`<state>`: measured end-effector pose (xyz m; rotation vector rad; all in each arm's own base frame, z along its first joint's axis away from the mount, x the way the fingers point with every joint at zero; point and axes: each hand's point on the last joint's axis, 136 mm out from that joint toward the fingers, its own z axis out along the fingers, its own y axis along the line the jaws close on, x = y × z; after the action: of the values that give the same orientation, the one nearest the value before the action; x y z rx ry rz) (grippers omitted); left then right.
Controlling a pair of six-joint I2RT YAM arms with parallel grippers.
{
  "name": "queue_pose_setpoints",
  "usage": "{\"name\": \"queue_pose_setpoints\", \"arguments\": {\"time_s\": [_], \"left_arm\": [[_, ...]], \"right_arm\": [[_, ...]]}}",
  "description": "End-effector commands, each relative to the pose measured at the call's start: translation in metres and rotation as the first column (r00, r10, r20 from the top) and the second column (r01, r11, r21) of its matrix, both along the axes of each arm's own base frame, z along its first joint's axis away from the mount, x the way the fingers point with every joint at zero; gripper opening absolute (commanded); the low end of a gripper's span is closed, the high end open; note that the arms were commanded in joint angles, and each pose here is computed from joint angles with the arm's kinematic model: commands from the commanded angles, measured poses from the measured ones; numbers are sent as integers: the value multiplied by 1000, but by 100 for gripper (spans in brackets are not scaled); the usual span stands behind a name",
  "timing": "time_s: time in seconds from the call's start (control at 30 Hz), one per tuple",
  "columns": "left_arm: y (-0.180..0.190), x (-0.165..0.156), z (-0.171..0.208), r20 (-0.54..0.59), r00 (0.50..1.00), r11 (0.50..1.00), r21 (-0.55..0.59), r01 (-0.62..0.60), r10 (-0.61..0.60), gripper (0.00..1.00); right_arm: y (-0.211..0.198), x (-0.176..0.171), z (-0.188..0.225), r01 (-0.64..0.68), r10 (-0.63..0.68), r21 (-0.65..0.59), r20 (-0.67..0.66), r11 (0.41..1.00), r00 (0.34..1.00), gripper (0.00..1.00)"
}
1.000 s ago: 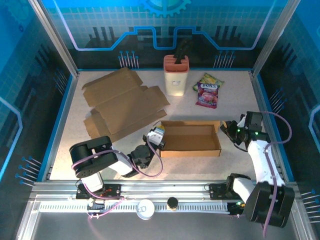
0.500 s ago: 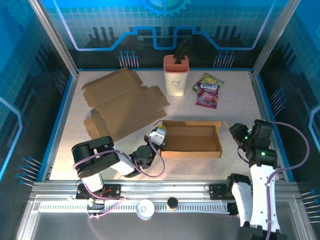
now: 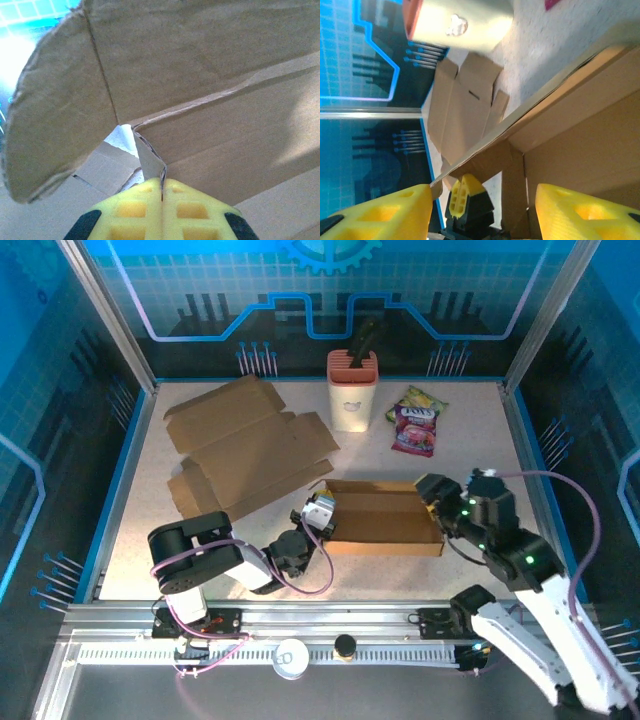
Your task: Fold the paper box
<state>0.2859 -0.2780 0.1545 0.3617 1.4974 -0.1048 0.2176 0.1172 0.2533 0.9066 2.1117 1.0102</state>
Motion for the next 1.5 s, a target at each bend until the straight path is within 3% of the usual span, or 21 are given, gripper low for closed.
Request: {"name": "queue_pose_setpoints", "arguments": {"time_s": [0.0,0.17,0.43,0.73,0.83,1.0,1.13,1.27,1.47], "left_arm": [[-1,-2,-27,-44,999,993,122,-4,9,0],[-2,-2,-24,-38,999,993,122,-3,8,0],[-2,-2,-23,-34,999,992,125,-7,12,0],[-2,-3,-23,-34,999,992,129,-11,15,0],[-1,-5,-21,-32,999,992,124,-9,13,5],[-1,-7,-16,-24,1000,993,119,-8,11,9],[-2,-12,-13,-18,1000,993,116,1,1,18],[1,-22,-12,-17,1000,993,119,2,0,39],[6,-36,-8,-18,1000,995,100,13,-11,58]], "right_arm": [[13,22,12,108,-109,34,31,994,994,57],[38,41,12,121,-122,57,11,991,993,56],[43,59,-1,145,-143,54,-43,988,989,51],[41,55,-14,133,-127,73,-81,988,989,18],[40,49,-31,131,-123,74,-112,989,986,8],[41,45,-39,126,-115,77,-131,989,985,1],[39,43,-44,138,-125,83,-139,987,982,0],[38,42,-45,144,-129,97,-140,985,982,0],[35,39,-49,153,-138,93,-148,984,979,0]]}}
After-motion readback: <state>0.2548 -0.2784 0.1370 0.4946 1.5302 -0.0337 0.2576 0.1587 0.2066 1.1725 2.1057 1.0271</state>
